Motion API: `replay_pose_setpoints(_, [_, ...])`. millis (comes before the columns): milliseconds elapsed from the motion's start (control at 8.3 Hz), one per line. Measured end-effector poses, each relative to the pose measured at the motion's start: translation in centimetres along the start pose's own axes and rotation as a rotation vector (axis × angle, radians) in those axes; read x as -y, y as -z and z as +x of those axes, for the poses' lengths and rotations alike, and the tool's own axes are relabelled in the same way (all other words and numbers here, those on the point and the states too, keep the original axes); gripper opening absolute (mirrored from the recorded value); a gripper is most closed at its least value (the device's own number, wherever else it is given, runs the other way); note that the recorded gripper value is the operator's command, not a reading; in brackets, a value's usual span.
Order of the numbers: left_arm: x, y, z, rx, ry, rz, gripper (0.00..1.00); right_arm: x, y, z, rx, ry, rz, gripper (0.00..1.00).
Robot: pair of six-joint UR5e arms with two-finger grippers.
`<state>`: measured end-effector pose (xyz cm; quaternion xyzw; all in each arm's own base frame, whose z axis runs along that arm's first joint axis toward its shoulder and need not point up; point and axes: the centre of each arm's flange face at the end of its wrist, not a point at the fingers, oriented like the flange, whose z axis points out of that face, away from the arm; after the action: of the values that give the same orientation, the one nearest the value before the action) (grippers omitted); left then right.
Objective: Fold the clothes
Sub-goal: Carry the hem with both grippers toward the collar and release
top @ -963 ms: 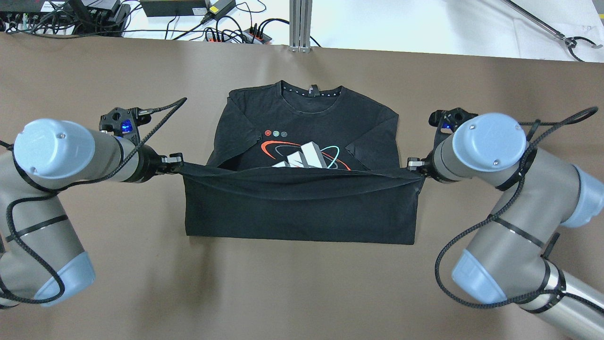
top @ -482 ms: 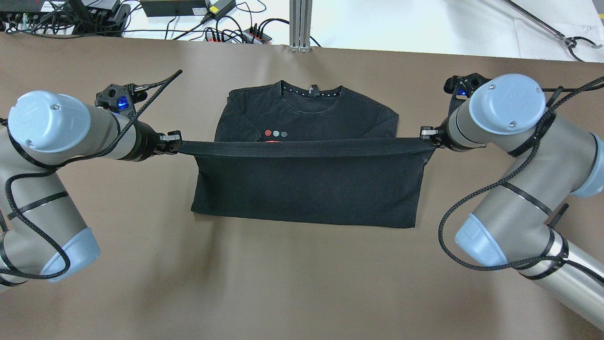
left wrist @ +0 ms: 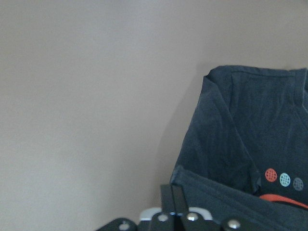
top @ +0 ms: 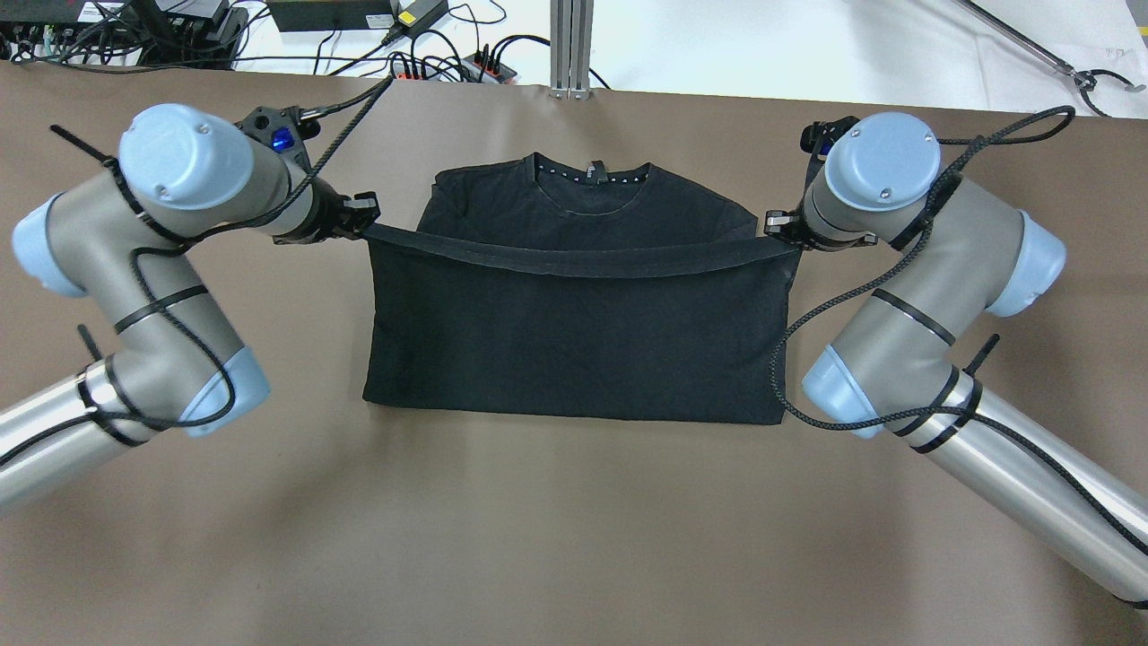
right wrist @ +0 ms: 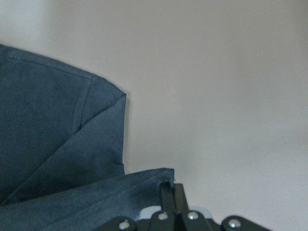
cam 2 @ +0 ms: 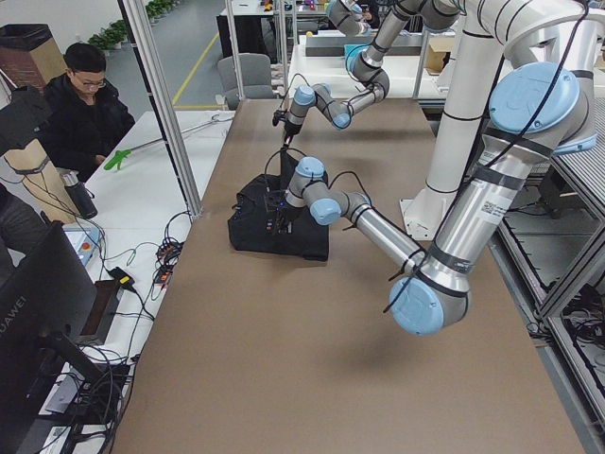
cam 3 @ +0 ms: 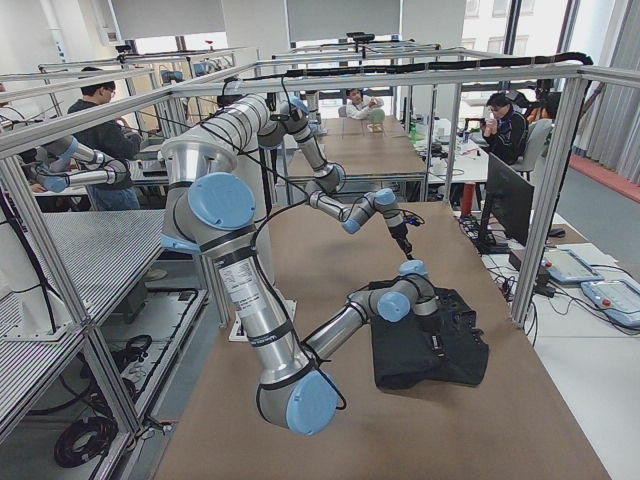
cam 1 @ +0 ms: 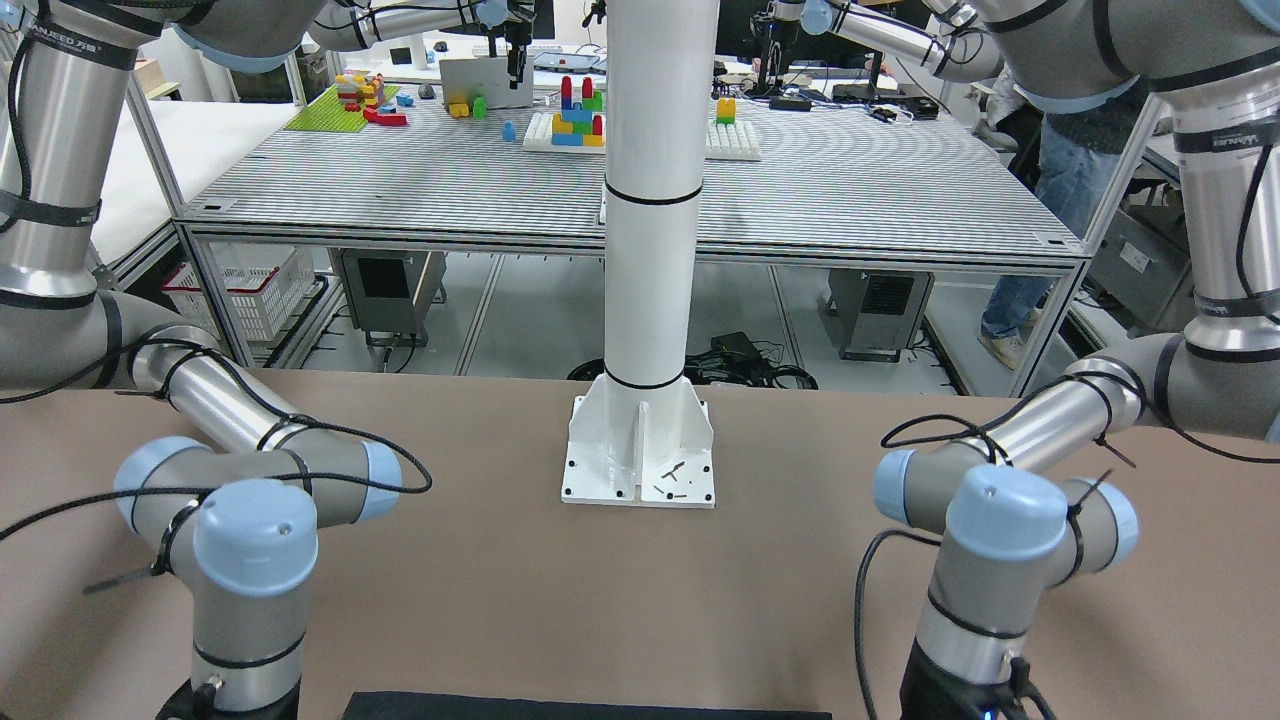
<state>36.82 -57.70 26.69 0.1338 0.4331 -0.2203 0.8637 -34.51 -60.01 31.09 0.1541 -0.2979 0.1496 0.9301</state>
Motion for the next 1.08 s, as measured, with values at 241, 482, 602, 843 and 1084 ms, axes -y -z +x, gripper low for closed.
replay_pose_setpoints(241, [3.7, -4.7, 3.4, 0.054, -0.001, 0.006, 0.0, 1.2, -3.5, -1.0, 0.012, -0.001, 0.009, 0.0])
replay_pose_setpoints(482, [5.6, -8.6, 3.2, 0.056, -0.008, 0.016, 0.03, 2.2, -5.9, -2.1, 0.014, -0.006, 0.01, 0.0])
replay_pose_setpoints(602, [6.2, -9.8, 2.8, 0.056, -0.007, 0.02, 0.14, 2.5, -7.1, -2.1, 0.019, -0.004, 0.016, 0.04])
replay_pose_setpoints(843, [7.3, -10.4, 2.2, 0.055, 0.0, 0.027, 0.34, 2.7, -8.3, -1.8, 0.01, -0.013, 0.031, 0.54])
replay_pose_setpoints(1084, [9.7, -10.0, 1.6, 0.056, 0.025, 0.021, 0.39, 3.4, -9.4, -1.2, -0.025, -0.118, 0.09, 0.68])
